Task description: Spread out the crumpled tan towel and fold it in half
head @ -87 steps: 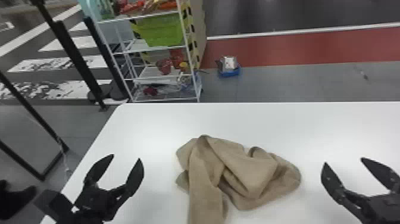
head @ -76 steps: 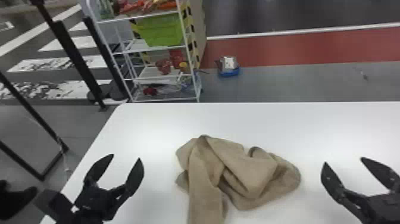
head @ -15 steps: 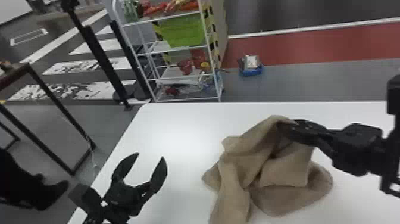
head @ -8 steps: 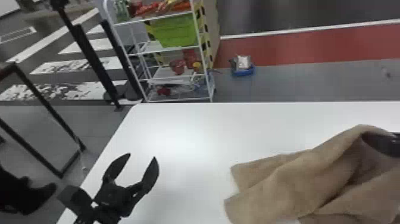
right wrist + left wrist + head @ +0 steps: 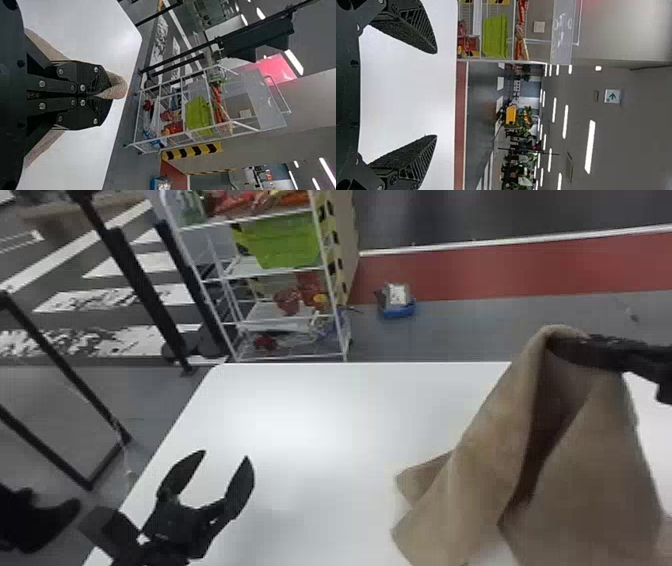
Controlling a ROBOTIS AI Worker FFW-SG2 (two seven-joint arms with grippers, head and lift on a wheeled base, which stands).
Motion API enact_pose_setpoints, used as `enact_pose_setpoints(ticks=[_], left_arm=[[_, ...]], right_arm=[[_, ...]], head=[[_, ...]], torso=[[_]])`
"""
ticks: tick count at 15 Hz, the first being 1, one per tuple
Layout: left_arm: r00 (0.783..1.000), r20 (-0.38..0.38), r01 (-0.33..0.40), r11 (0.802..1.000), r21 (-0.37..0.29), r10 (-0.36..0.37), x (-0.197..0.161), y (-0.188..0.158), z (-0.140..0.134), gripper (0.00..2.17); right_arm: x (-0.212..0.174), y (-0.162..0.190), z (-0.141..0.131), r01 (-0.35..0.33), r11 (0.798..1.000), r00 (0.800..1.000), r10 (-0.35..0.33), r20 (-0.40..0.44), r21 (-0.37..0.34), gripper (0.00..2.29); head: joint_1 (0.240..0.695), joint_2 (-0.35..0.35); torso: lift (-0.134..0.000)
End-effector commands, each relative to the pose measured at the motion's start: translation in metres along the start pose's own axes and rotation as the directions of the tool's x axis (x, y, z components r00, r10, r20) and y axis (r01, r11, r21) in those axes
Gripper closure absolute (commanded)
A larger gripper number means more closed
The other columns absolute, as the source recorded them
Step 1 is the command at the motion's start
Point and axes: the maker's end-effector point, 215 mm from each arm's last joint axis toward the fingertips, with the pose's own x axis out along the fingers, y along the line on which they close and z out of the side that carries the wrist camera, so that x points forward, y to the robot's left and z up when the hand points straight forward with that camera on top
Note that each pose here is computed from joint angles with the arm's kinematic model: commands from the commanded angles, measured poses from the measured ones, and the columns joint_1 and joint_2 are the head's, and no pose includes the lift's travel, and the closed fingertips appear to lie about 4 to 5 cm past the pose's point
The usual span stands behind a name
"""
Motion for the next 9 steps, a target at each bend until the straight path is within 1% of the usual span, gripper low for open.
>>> enact_pose_setpoints(ticks=[1,2,3,4,5,6,7,8,9], left_arm=[[1.0,0.002,0.0,1.0,-0.004,0.0,0.001,-0.001,0.0,0.14],[1.0,0.003,0.002,1.0,-0.005,-0.002,0.002,-0.002,0.0,0.14],[1.0,0.005,0.002,1.0,-0.005,-0.002,0.002,-0.002,0.001,0.14],[1.0,0.004,0.002,1.0,-0.003,-0.002,0.002,-0.002,0.001,0.14],[1.0,0.005,0.003,1.0,-0.001,-0.003,0.002,-0.002,0.001,0.14],[1.0,0.004,0.005,1.0,-0.001,-0.005,0.002,-0.003,0.001,0.14],[1.0,0.001,0.005,1.0,-0.001,-0.005,0.001,-0.003,0.001,0.14],[1.0,0.003,0.006,1.0,0.0,-0.006,0.001,-0.003,0.001,0.14],[1.0,0.003,0.006,1.0,0.0,-0.006,0.001,-0.003,0.001,0.14]], right_arm=[[0.023,-0.019,-0.013,0.078,0.997,0.997,-0.078,-0.01,-0.022,1.52],[0.03,-0.03,-0.02,0.094,0.996,0.995,-0.094,-0.031,-0.012,1.52],[0.043,-0.025,-0.03,0.064,0.998,0.996,-0.065,-0.055,-0.022,1.52],[0.054,-0.017,-0.031,0.033,0.998,0.998,-0.036,-0.048,-0.047,1.52],[0.061,-0.018,-0.019,0.04,0.996,0.999,-0.041,-0.004,-0.084,1.52],[0.068,-0.022,-0.003,0.063,0.993,0.998,-0.06,0.035,-0.101,1.52],[0.077,-0.035,-0.002,0.11,0.987,0.994,-0.109,0.017,-0.117,1.52],[0.088,-0.037,-0.012,0.115,0.984,0.993,-0.119,-0.023,-0.137,1.38],[0.098,-0.034,-0.023,0.116,0.979,0.989,-0.129,-0.067,-0.167,0.69]], head=[[0.695,0.281],[0.695,0.281],[0.695,0.275],[0.695,0.271],[0.695,0.272],[0.695,0.279],[0.695,0.288],[0.695,0.285],[0.695,0.283]], torso=[[-0.124],[-0.124],[-0.124],[-0.124],[-0.124],[-0.124],[-0.124],[-0.124],[-0.124]])
